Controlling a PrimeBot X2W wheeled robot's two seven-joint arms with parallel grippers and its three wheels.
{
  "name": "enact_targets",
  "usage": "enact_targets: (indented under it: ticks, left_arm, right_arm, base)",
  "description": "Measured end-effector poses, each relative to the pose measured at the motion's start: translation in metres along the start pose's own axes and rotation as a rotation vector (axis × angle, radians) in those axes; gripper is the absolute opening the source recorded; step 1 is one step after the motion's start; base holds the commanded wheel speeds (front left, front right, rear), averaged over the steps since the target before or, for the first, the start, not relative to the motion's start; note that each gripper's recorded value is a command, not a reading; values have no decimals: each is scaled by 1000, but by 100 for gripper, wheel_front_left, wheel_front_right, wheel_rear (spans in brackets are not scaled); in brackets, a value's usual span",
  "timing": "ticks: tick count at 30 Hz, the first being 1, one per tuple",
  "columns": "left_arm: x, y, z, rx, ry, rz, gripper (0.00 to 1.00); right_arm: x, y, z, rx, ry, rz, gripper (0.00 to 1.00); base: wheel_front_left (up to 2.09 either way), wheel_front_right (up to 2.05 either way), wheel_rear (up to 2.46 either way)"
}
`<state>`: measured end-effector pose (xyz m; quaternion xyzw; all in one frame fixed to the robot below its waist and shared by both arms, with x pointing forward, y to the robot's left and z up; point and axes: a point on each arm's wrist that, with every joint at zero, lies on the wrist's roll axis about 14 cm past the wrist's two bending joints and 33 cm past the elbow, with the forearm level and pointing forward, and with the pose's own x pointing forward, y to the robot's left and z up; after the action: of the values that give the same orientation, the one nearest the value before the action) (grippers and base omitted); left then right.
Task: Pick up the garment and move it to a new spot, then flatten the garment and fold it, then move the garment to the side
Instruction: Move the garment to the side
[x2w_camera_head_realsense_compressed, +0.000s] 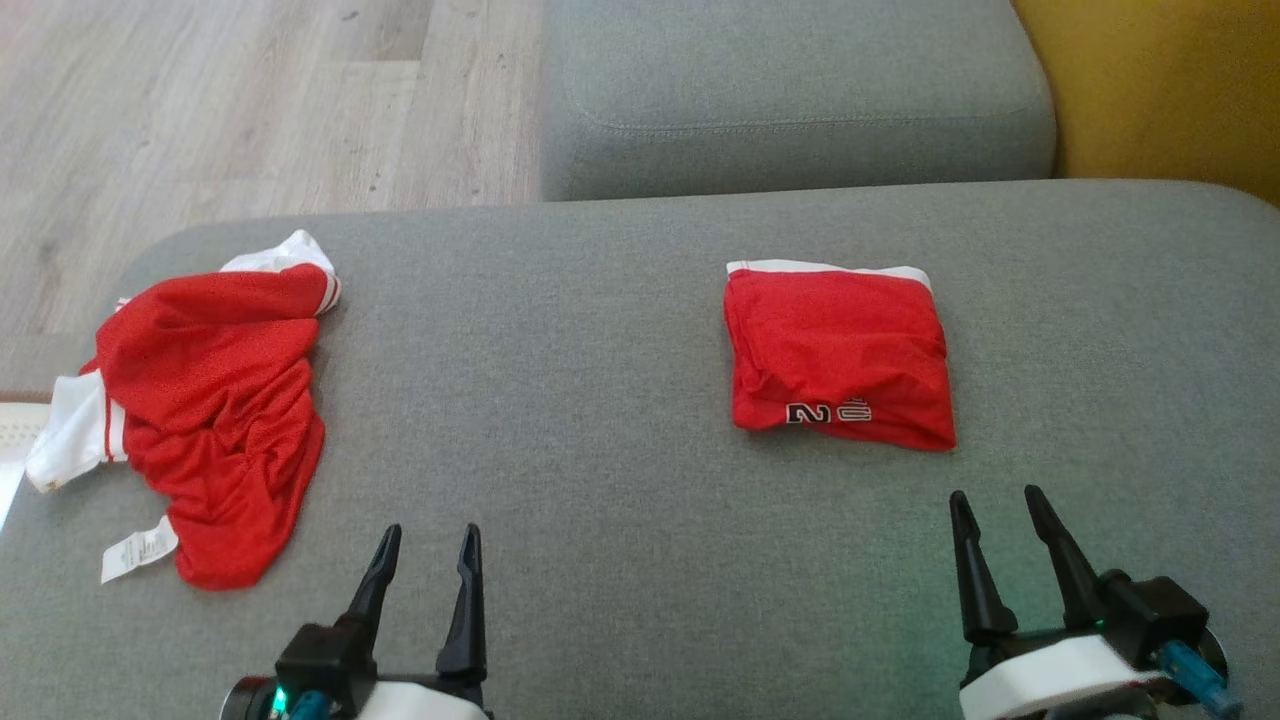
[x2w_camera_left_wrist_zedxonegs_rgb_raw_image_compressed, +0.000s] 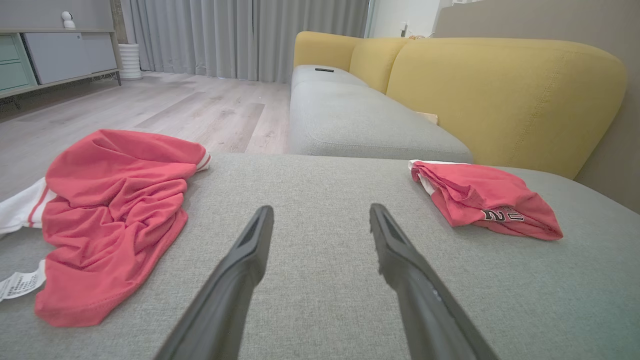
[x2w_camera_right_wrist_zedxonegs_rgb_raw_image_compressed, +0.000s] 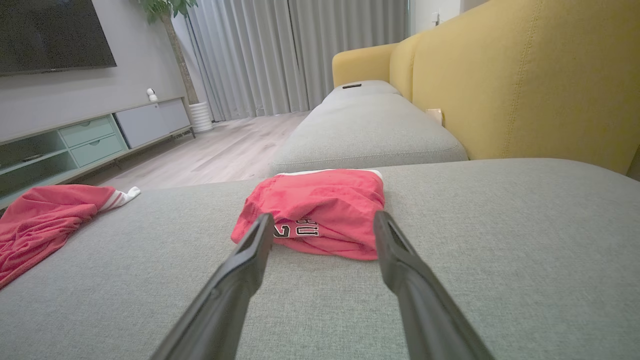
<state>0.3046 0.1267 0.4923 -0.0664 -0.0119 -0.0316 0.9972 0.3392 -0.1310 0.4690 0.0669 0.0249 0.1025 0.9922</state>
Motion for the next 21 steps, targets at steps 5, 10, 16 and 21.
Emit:
enact_targets:
  ticks: [5,10,16,21]
  left_arm:
    - [2,1,-2,-3,9,3,100]
    - [9,-3,-2,-8,13,-3,100]
    - [35,-11,0,-11,10,-26,100]
    - [53,-14,-10,-13,36,-29,100]
  right_arm:
    - [3,-4,-5,17,15,-12,100]
    - [21,-9,-3,19,16,-8,100]
    - [85,-31,23,98,-52,-21,100]
    - [126,-54,-2,196,83,-39,100]
  base:
    - [0,0,0]
    - [0,0,0]
    - [0,0,0]
    - [0,0,0]
